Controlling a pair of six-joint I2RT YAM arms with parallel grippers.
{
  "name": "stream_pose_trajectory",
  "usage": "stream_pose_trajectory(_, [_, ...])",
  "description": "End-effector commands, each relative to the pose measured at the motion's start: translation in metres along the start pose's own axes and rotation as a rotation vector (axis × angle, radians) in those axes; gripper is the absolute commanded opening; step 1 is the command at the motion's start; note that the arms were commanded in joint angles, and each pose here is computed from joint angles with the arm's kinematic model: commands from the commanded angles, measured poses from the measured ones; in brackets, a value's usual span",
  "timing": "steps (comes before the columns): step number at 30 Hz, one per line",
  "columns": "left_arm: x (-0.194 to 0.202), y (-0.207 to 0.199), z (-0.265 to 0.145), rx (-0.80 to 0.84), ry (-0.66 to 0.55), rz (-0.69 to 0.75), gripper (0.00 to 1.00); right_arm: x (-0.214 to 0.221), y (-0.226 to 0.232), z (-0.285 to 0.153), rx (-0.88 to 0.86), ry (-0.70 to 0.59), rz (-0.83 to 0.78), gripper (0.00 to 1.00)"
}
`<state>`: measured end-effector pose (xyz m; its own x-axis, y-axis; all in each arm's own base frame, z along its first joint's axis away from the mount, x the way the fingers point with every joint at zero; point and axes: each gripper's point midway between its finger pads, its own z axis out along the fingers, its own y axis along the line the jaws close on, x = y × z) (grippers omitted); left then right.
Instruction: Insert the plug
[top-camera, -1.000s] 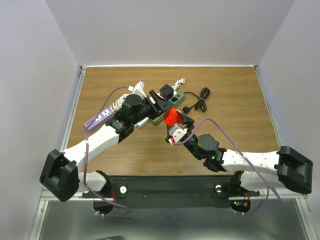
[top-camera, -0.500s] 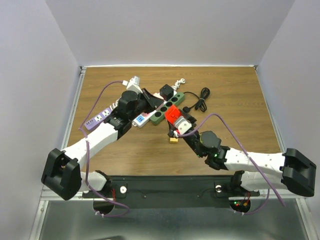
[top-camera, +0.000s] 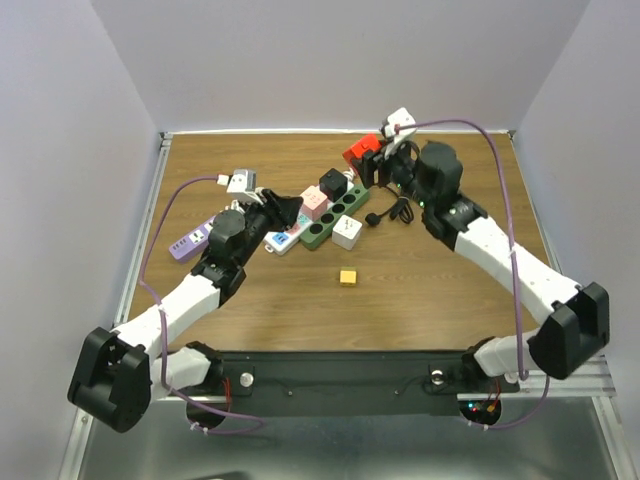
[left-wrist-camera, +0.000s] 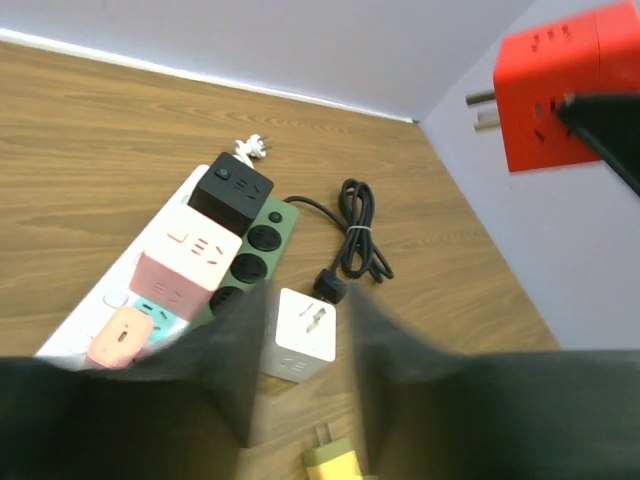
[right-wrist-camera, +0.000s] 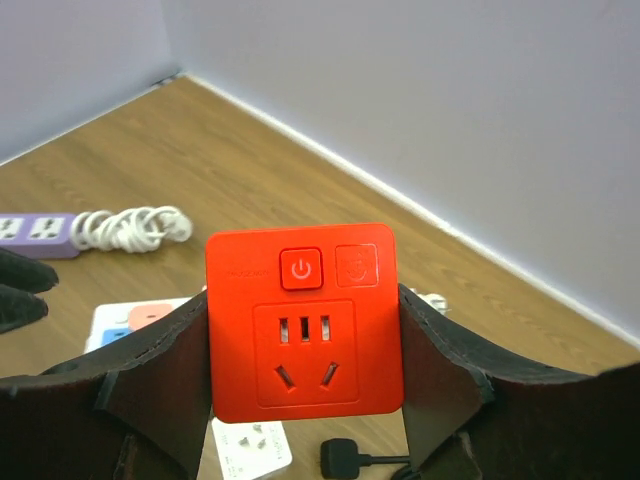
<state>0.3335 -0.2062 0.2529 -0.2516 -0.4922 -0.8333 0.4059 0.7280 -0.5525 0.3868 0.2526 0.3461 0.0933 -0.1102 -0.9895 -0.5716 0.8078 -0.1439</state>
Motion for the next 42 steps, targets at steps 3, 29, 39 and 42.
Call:
stream_pose_trajectory(3, [-0.011, -0.013, 0.003, 0.113, -0.059, 0.215, 0.77, 0.02, 0.006, 0.007, -0.292, 0.151, 0.227, 0.01])
stream_pose_trajectory(29, [0.1, 0.042, 0.072, -0.007, 0.251, 0.411, 0.74, 0.066, -0.029, -0.005, -0.29, 0.247, 0.315, 0.01])
stream_pose_trajectory(39, [0.131, 0.07, 0.082, -0.085, 0.32, 0.386, 0.72, 0.052, -0.023, -0.025, -0.283, 0.172, 0.301, 0.01])
stream_pose_trajectory(42, [0.137, 0.071, 0.08, -0.082, 0.335, 0.381, 0.68, 0.046, -0.021, -0.03, -0.284, 0.152, 0.298, 0.01])
